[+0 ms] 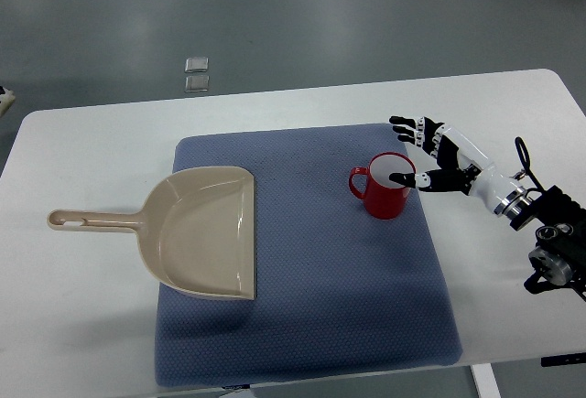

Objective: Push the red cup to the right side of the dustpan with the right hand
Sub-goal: 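Swing the right hand down and reach toward the red mug, then wrap the right hand fingers around the red mug's side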

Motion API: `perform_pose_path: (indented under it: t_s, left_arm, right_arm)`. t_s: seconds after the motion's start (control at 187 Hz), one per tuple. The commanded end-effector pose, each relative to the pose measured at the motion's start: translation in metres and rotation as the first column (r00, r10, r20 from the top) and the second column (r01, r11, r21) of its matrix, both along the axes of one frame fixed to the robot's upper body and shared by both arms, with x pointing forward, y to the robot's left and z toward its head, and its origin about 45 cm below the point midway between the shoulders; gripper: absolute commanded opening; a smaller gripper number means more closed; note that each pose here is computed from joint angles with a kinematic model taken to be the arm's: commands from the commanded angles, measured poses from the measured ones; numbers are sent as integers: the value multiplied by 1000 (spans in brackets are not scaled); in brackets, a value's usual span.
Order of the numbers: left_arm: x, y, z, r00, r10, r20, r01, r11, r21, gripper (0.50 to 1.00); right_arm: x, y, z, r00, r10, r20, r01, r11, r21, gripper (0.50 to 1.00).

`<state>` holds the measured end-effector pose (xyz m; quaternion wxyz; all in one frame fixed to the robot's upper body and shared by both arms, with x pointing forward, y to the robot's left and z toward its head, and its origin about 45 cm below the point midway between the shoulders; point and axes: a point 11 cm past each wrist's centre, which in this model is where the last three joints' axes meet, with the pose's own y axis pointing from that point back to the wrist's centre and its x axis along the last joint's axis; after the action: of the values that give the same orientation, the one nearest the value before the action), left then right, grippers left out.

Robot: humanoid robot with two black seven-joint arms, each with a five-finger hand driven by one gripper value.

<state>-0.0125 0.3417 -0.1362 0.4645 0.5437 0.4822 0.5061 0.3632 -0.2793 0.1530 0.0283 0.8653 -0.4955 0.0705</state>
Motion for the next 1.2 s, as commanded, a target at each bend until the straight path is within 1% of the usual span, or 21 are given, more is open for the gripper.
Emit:
perform_pose_path:
  t_s: [0.0,0.417,1.193]
  left_arm:
    - [0,0,0,1000,0,0,0,1000,0,1000]
    - [0,0,0,1000,0,0,0,1000,0,1000]
    - [0,0,0,1000,0,0,0,1000,0,1000]
  right_arm:
    - [-2,1,-3,1000,0,-8,0,1000,5,928]
    - [-6,7,-6,999,34,-27,-33,999,27,928]
    - [-6,20,-10,1000,25,-18,-24,999,37,928]
